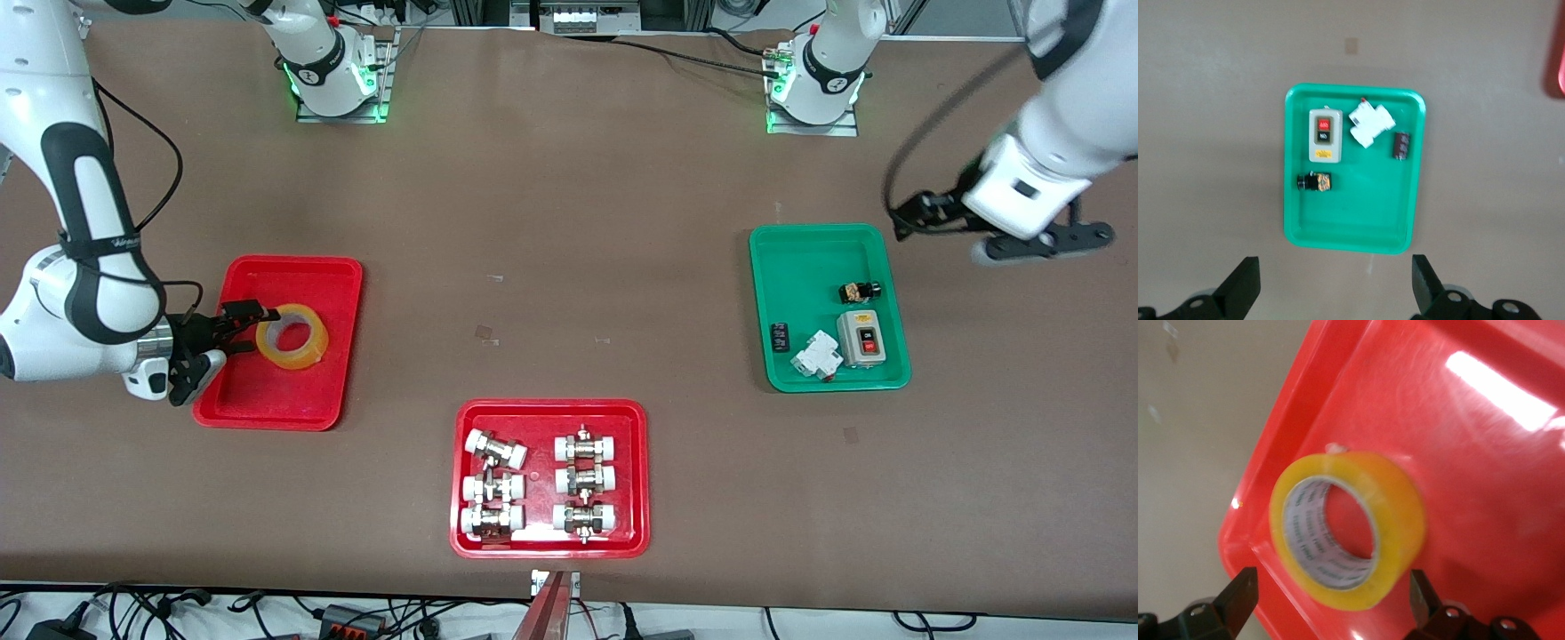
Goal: Left arm passes tape to right arm into tray
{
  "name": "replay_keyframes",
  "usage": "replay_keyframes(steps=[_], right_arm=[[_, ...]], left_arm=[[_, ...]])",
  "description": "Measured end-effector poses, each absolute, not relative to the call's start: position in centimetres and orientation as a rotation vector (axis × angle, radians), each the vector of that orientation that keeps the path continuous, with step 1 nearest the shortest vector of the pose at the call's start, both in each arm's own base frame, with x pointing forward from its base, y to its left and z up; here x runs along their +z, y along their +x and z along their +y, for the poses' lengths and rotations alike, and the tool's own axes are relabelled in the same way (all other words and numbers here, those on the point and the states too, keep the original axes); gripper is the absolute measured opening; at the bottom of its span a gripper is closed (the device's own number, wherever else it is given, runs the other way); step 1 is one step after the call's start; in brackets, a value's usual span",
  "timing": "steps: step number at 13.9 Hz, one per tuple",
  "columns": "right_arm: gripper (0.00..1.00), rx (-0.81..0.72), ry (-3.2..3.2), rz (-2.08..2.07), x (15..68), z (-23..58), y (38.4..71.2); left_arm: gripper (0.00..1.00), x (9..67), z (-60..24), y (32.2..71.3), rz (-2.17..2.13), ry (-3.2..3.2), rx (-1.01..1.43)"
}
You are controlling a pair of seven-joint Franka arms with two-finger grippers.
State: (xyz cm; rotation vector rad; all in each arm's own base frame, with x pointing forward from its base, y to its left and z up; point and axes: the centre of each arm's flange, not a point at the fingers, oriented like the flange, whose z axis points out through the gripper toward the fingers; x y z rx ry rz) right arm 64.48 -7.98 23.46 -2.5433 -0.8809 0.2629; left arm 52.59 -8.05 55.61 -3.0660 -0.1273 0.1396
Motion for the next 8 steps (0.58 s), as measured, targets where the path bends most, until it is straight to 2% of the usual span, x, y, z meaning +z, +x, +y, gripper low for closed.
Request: replay_keyframes(steps=[2,5,8], right_arm=[[1.0,0.249,-2.645,-0.957,27.5,-6.8,65.4],[1.0,0.227,-2.811,-0.91,34.2,-4.9,65.7],[1.0,0.249,-2.95,-0.722,41.0,-2.3,64.3]], left_arm=[[1.0,55.9,-10.1,50.9,-0.065,-3.049,0.162],[1.0,56.6,-9.7,50.5,-0.052,-3.051,0.139],[1.0,56.8,-9.5,50.8,-0.067,-3.087,0.126]])
